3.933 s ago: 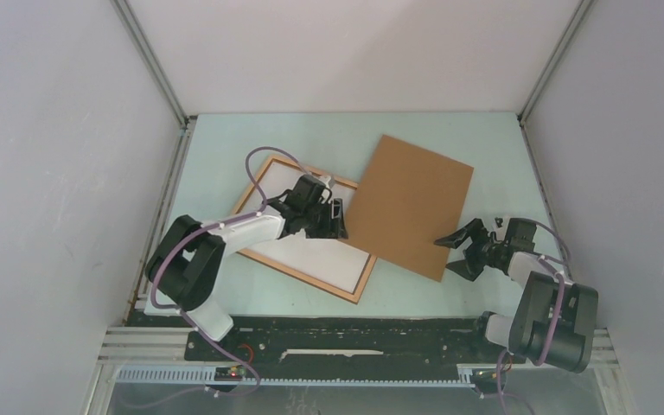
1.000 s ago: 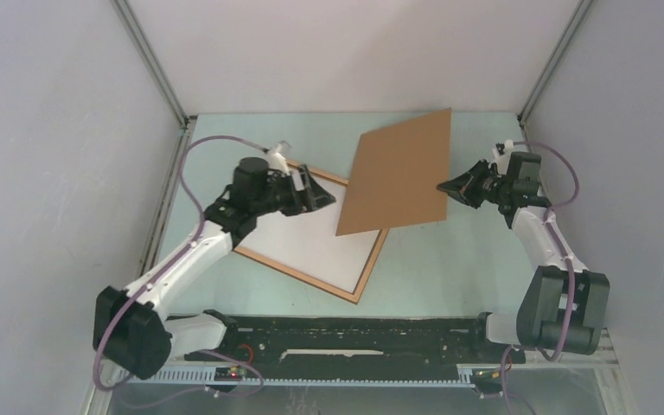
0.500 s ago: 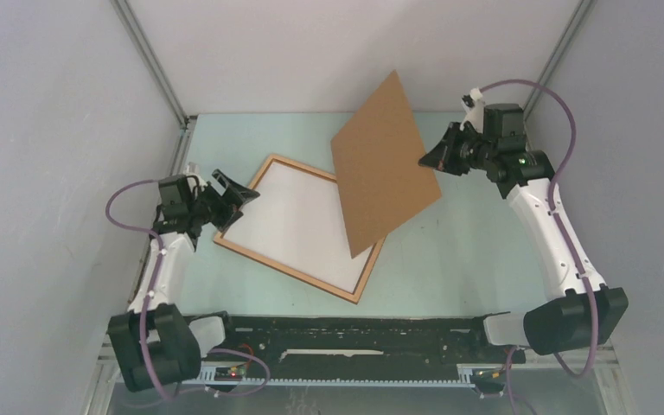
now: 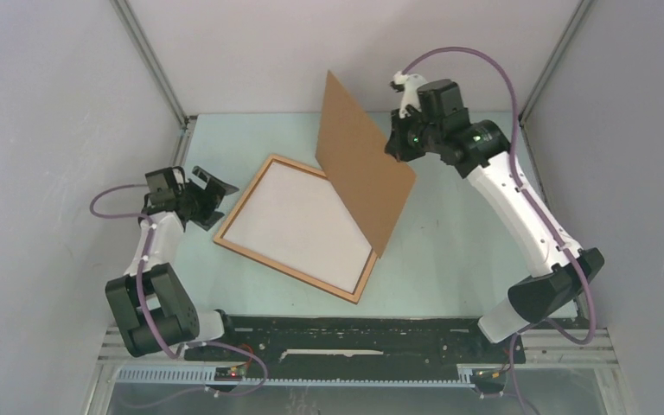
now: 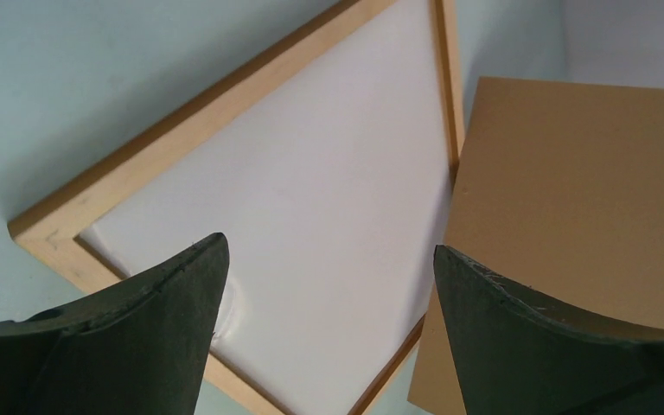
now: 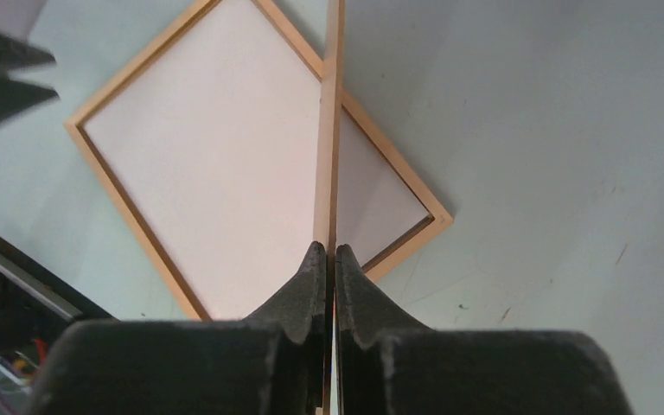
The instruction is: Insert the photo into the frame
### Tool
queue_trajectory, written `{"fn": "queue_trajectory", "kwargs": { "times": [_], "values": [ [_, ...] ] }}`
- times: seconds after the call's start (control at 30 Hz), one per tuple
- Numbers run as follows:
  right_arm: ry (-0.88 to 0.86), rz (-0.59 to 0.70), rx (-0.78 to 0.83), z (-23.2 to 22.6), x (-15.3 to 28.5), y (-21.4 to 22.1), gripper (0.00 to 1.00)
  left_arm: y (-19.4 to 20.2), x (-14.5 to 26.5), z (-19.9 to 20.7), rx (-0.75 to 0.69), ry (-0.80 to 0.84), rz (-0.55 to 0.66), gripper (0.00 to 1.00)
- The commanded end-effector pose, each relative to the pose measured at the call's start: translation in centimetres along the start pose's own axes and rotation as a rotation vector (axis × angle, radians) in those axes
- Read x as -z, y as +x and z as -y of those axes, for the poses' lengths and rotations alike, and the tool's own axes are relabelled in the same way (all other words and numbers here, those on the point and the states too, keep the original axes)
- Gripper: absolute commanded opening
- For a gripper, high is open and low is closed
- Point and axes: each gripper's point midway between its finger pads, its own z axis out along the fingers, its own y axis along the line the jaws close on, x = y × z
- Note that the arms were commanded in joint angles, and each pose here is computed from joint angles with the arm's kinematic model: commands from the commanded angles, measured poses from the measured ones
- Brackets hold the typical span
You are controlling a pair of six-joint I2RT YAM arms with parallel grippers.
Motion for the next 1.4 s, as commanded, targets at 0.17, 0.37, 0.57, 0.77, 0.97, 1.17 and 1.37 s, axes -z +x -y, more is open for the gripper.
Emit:
{"fn": "queue_trajectory", "kwargs": {
  "times": [0.17, 0.37, 0.57, 0.77, 0.97, 1.17, 1.37],
  "values": [
    [0.118, 0.172, 0.364, -4.6, 0.3, -2.9, 0.00, -4.5, -2.2, 0.7, -0.033, -0.063, 0.024, 0.92],
    [0.130, 0.239, 0.560, -7.5, -0.5, -1.8, 0.00, -5.8, -4.5, -0.9, -0.081, -0.141, -0.017, 0.90],
    [0.057, 0.334, 0.736, -11.6, -1.3, 0.8, 0.00, -4.6, -6.3, -2.8, -0.070, -0.168, -0.076, 0.90],
    [0.010, 0.350, 0.863, -15.2, -2.0, 4.6, 0.00, -3.7, -7.2, -3.5, -0.038, -0.155, -0.100, 0.90],
    [-0.057, 0.383, 0.903, -18.3, -2.1, 7.2, 0.00, -3.4, -7.7, -3.5, -0.011, -0.132, -0.121, 0.90],
    [-0.112, 0.388, 0.986, -21.8, -1.7, 11.0, 0.00, -3.6, -7.8, -3.8, 0.016, -0.123, -0.117, 0.90],
    [-0.096, 0.370, 1.039, -23.5, -3.6, 14.1, 0.00, -3.9, -7.8, -4.2, 0.023, -0.130, -0.108, 0.89]
  ]
}}
